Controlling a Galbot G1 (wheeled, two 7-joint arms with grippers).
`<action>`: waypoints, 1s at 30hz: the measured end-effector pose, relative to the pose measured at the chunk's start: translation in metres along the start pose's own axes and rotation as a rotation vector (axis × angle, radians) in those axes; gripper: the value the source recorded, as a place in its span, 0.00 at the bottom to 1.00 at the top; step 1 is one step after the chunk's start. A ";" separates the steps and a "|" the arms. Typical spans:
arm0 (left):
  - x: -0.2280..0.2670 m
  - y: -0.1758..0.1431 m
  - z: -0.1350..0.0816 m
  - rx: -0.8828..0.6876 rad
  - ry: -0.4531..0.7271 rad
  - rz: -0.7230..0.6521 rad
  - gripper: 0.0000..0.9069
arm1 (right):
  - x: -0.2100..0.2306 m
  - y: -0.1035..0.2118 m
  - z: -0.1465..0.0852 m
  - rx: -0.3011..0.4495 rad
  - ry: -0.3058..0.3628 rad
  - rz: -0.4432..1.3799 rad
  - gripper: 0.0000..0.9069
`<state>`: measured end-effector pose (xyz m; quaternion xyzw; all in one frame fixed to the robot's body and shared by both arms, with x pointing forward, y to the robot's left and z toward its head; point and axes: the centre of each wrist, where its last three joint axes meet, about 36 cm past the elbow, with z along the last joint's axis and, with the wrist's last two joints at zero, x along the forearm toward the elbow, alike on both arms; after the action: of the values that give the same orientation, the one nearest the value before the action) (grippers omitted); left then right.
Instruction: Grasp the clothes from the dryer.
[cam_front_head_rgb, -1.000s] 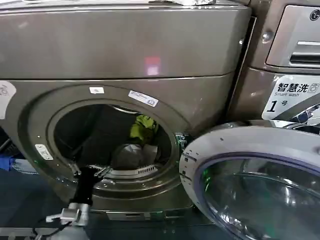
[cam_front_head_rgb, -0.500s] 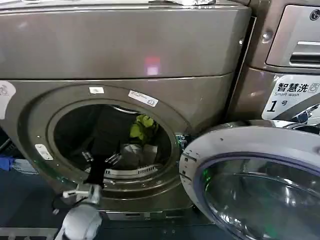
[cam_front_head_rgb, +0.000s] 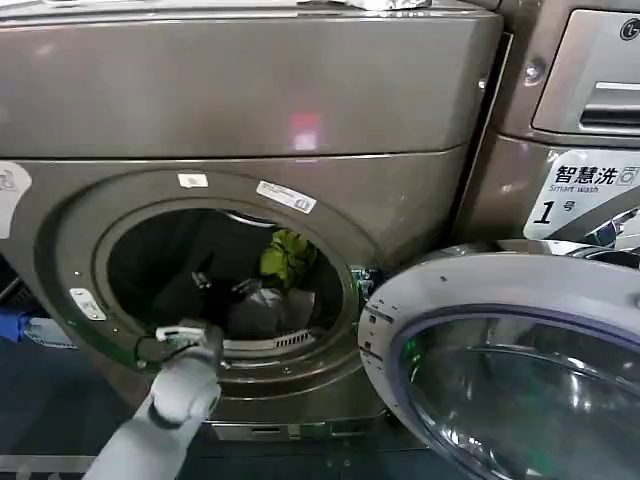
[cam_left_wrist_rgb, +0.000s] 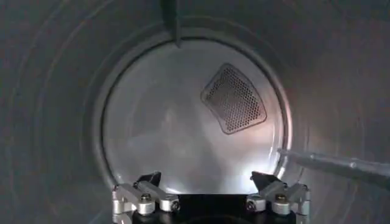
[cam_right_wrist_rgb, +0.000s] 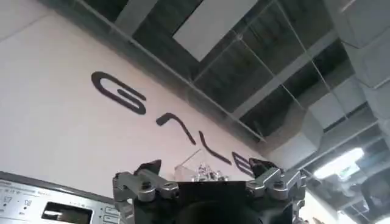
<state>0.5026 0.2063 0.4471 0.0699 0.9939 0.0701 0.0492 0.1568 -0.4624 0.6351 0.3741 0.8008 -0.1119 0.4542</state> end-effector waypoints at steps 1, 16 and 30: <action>-0.005 -0.002 0.000 0.001 0.007 0.003 1.00 | 0.000 0.000 0.000 -0.001 0.001 -0.001 1.00; -0.035 -0.001 -0.036 -0.091 0.125 0.148 1.00 | 0.004 0.003 0.007 -0.004 0.018 -0.007 1.00; -0.062 0.057 -0.062 -0.443 0.180 0.413 1.00 | 0.007 0.014 0.010 -0.027 0.026 -0.029 1.00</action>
<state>0.5648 0.2448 0.5215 0.2514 0.9195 0.2996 -0.0402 0.1707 -0.4543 0.6265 0.3579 0.8133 -0.1028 0.4470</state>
